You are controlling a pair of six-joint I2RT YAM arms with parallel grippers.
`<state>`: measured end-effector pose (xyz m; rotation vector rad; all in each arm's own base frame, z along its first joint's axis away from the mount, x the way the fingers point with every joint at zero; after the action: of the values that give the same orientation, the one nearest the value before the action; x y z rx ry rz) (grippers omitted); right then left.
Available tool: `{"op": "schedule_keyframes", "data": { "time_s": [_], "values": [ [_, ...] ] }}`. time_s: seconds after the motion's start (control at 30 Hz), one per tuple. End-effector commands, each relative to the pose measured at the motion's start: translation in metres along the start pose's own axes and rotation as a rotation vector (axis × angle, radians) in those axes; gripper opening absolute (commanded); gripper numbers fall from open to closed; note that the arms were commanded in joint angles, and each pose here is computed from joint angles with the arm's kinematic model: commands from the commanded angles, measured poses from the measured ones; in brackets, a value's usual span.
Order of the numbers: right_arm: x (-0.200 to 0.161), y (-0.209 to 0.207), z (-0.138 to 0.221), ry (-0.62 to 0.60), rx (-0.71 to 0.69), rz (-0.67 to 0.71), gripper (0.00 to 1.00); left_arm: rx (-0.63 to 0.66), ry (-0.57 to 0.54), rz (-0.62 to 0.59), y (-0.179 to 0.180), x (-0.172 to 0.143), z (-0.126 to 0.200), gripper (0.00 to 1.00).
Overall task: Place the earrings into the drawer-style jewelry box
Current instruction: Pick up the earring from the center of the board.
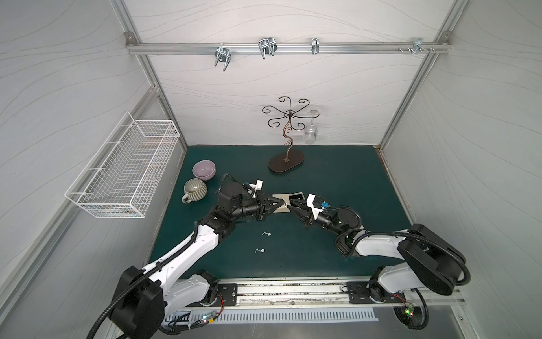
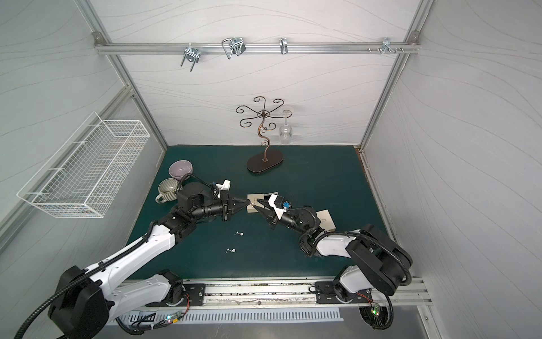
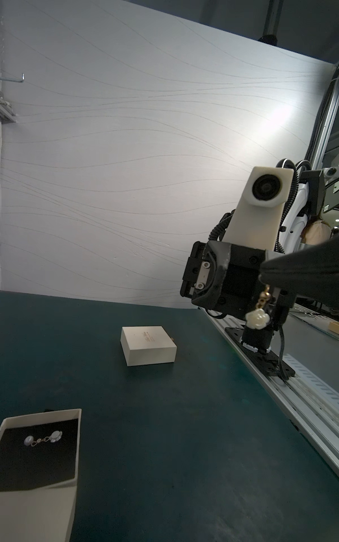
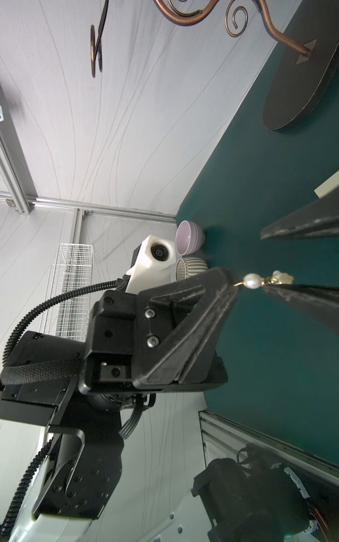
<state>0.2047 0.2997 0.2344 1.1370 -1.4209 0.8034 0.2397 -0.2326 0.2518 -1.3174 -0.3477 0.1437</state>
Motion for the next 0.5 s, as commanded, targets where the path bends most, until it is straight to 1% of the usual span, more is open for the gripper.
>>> {"op": "schedule_keyframes", "data": {
  "time_s": [0.0, 0.47],
  "values": [
    [0.0204, 0.0044, -0.0006, -0.077, 0.03, 0.038, 0.28, -0.052, -0.021, -0.016, -0.0146, 0.0032, 0.0041, 0.0],
    [0.024, 0.0069, -0.0051, -0.083, 0.059, 0.02, 0.28, -0.061, -0.023, -0.022, -0.0176, 0.0015, 0.0062, 0.0]
  ]
}}
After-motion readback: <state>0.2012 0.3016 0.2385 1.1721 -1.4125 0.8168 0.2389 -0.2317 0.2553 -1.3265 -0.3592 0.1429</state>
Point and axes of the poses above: each gripper's point midway between its finger pads, its own z axis back along the fingers, its own y axis along the line the jaws close on, x = y × z, the point moved 3 cm from there along z, back along the fingers, and after that the axes turned 13 degrees about -z, right-handed, at the moved point
